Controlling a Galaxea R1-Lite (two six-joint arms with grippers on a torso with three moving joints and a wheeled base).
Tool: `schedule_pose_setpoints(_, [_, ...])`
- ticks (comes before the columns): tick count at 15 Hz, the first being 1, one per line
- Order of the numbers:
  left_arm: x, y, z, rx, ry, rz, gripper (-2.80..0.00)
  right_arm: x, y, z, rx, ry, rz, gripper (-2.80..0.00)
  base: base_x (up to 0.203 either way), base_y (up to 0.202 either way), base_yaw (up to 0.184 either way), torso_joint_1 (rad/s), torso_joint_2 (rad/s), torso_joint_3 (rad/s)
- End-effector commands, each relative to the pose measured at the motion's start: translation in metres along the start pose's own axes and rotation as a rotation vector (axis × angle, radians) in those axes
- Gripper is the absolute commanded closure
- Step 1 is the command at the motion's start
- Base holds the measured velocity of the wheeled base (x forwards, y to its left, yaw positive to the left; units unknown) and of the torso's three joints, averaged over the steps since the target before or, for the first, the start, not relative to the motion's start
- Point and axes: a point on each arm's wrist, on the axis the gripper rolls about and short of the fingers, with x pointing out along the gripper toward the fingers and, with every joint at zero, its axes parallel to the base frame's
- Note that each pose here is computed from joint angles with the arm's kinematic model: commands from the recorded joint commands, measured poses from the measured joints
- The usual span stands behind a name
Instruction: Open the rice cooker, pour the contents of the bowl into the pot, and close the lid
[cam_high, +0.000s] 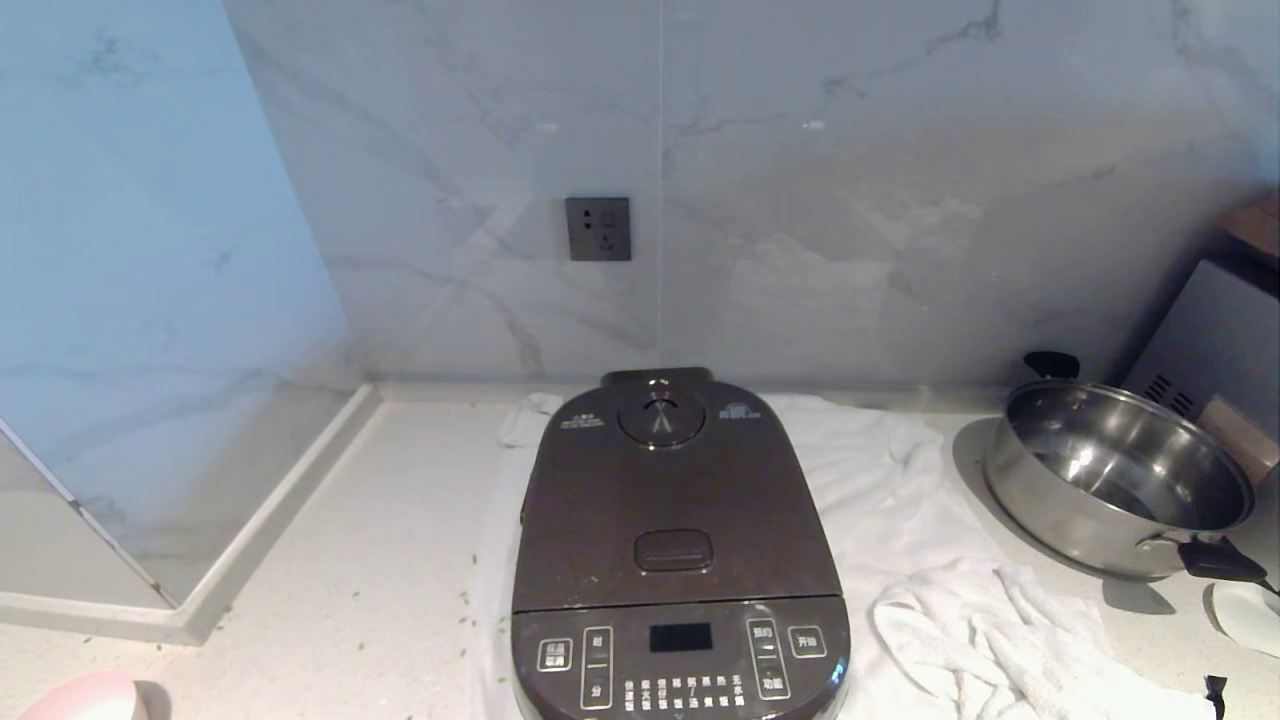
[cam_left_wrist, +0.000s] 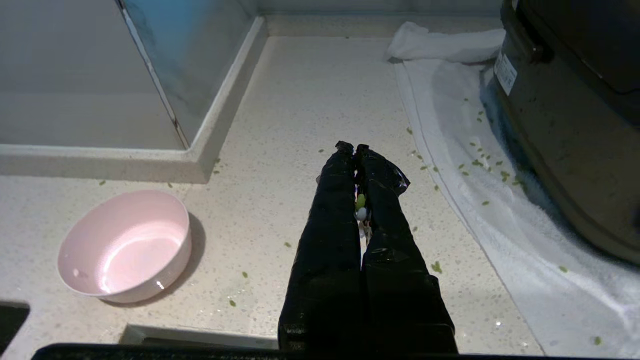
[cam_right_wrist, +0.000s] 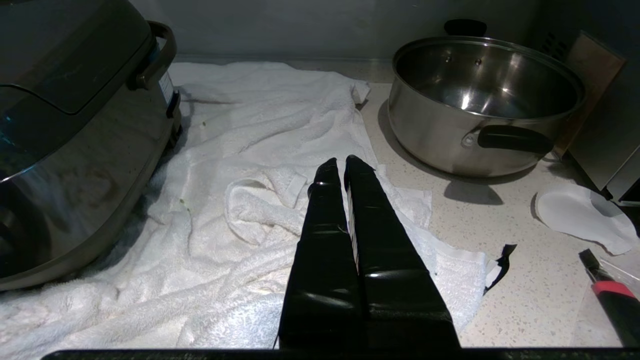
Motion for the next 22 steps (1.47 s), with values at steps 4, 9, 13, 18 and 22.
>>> schedule_pose_setpoints(4, [0.0, -0.0001, 0.0003, -0.008, 0.001, 0.001, 0.0, 0.0001, 0.0, 0.0001, 0.001, 0.001, 0.001, 0.0, 0.0, 0.0, 0.0, 0.0, 0.0, 0.0])
schedule_pose_setpoints(9, [0.0, -0.0001, 0.0003, -0.009, 0.002, 0.003, 0.0, 0.0001, 0.0, 0.0001, 0.001, 0.001, 0.001, 0.0, 0.0, 0.0, 0.0, 0.0, 0.0, 0.0])
schedule_pose_setpoints(13, [0.0, 0.0, 0.0003, -0.011, 0.002, 0.001, 0.0, 0.0001, 0.0, 0.0001, 0.004, 0.001, 0.001, 0.0, 0.0, 0.0, 0.0, 0.0, 0.0, 0.0])
schedule_pose_setpoints(18, [0.0, -0.0002, 0.0001, -0.003, 0.003, -0.002, 0.0, 0.0001, 0.0, 0.0001, 0.004, 0.001, 0.001, 0.0, 0.0, 0.0, 0.0, 0.0, 0.0, 0.0])
schedule_pose_setpoints(22, [0.0001, -0.0001, 0.0, -0.01, 0.003, 0.002, 0.0, 0.0001, 0.0, 0.0001, 0.004, 0.001, 0.001, 0.0, 0.0, 0.0, 0.0, 0.0, 0.0, 0.0])
